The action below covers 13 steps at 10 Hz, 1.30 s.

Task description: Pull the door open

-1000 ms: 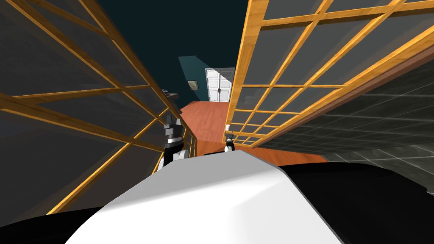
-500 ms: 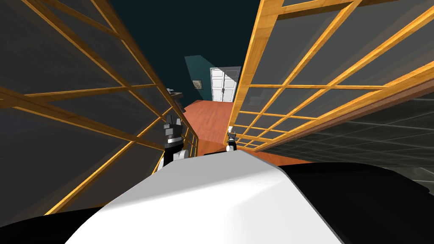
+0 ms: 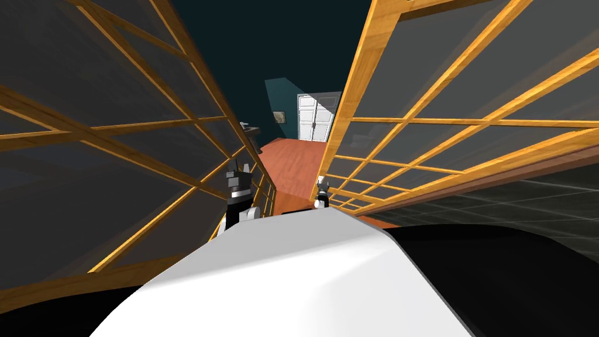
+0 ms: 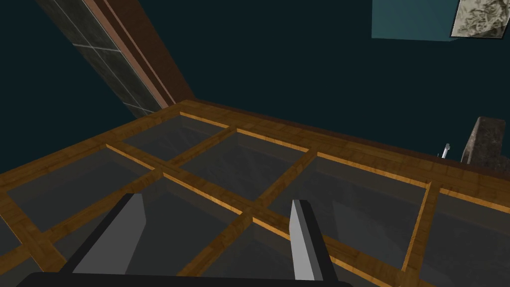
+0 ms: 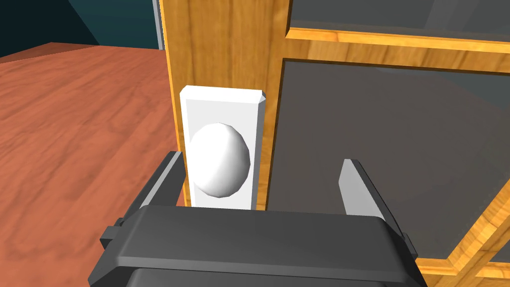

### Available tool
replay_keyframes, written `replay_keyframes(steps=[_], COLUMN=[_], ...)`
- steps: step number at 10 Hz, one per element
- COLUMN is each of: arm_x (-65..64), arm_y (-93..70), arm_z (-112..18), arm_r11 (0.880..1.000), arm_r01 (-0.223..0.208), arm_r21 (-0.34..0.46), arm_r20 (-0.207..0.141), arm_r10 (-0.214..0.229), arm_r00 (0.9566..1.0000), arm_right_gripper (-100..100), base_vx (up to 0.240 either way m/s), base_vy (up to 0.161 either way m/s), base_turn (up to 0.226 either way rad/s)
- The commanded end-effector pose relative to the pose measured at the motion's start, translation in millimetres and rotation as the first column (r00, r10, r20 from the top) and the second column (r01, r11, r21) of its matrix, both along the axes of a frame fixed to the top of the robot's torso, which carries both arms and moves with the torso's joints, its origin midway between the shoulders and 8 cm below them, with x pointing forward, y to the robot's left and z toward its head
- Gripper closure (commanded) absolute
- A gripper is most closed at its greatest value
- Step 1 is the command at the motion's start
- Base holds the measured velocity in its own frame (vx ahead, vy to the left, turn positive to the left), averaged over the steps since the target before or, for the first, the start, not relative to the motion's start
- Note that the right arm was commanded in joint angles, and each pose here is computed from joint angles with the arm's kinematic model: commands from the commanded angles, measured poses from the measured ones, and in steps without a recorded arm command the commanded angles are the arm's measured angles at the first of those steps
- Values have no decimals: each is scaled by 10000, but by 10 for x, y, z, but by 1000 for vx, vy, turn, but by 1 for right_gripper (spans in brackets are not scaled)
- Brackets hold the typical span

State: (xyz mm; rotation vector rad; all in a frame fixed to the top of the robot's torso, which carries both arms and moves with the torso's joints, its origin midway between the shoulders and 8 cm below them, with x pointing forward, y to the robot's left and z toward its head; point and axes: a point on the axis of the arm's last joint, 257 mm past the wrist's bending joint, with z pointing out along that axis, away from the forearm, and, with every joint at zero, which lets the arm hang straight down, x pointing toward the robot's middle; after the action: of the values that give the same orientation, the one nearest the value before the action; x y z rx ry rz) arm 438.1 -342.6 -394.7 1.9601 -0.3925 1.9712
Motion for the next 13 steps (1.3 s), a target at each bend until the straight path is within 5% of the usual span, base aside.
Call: replay_keyframes(steps=[1, 7, 10, 12, 13], arm_x=[-25, -169, -169, -234, -227], arm_y=[-155, -623, -623, -775, -709], arm_z=[6, -18, -18, -33, -41], arm_r11=[9993, 9885, 9885, 9815, 9838], arm_r01=[375, 1502, 1502, 1900, 1783], arm_r21=[33, 147, 147, 214, 209], arm_r20=[18, -3, -3, -18, -61], arm_r10=[-375, -1502, -1502, -1900, -1782], arm_r00=[9993, 9887, 9887, 9818, 9840], arm_right_gripper=[-100, -100, -100, -100, -100], base_vx=[-13, -30, 2, 8, 11], base_vy=[-38, -22, -2, -5, -12], base_turn=[198, 203, 15, 346, 55])
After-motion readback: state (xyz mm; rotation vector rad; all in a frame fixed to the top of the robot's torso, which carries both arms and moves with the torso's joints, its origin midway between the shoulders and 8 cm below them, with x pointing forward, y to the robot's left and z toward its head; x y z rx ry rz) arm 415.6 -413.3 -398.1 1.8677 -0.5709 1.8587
